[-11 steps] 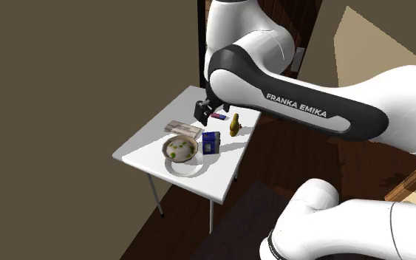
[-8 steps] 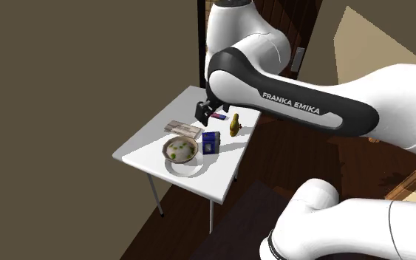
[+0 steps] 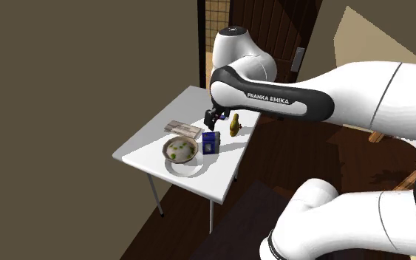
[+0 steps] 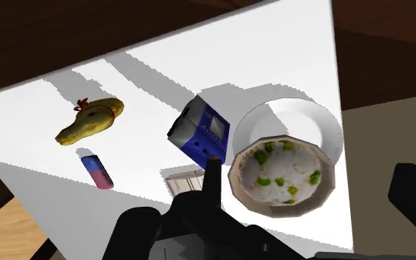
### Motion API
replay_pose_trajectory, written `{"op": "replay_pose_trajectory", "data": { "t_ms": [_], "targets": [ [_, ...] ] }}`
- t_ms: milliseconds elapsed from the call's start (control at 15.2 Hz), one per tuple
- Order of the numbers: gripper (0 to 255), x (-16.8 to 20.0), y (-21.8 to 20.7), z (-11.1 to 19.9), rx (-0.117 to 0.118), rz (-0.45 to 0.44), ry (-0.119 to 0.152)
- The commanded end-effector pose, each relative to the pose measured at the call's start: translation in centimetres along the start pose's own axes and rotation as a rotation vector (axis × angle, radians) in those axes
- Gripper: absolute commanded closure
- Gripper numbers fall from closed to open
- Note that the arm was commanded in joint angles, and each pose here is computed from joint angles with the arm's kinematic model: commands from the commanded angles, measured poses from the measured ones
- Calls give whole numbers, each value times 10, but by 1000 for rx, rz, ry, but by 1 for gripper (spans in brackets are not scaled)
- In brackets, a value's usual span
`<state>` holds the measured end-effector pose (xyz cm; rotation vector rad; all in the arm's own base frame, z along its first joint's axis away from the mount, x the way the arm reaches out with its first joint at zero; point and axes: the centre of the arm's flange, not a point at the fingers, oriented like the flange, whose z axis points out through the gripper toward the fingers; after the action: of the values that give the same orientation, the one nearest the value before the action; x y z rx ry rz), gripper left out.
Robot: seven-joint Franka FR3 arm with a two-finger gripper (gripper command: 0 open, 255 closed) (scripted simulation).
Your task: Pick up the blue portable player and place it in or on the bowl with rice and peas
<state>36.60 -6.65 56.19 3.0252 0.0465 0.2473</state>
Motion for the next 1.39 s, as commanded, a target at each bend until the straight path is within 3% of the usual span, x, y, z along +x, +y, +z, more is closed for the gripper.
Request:
{"op": "replay_pose_trajectory", "data": {
  "t_ms": [0, 1122, 1320],
  "targets": [
    [0, 9, 16, 23, 8, -37, -13],
    [0, 83, 119, 220, 79, -335, -122],
    [0, 84, 121, 237, 81, -345, -126]
  ]
}}
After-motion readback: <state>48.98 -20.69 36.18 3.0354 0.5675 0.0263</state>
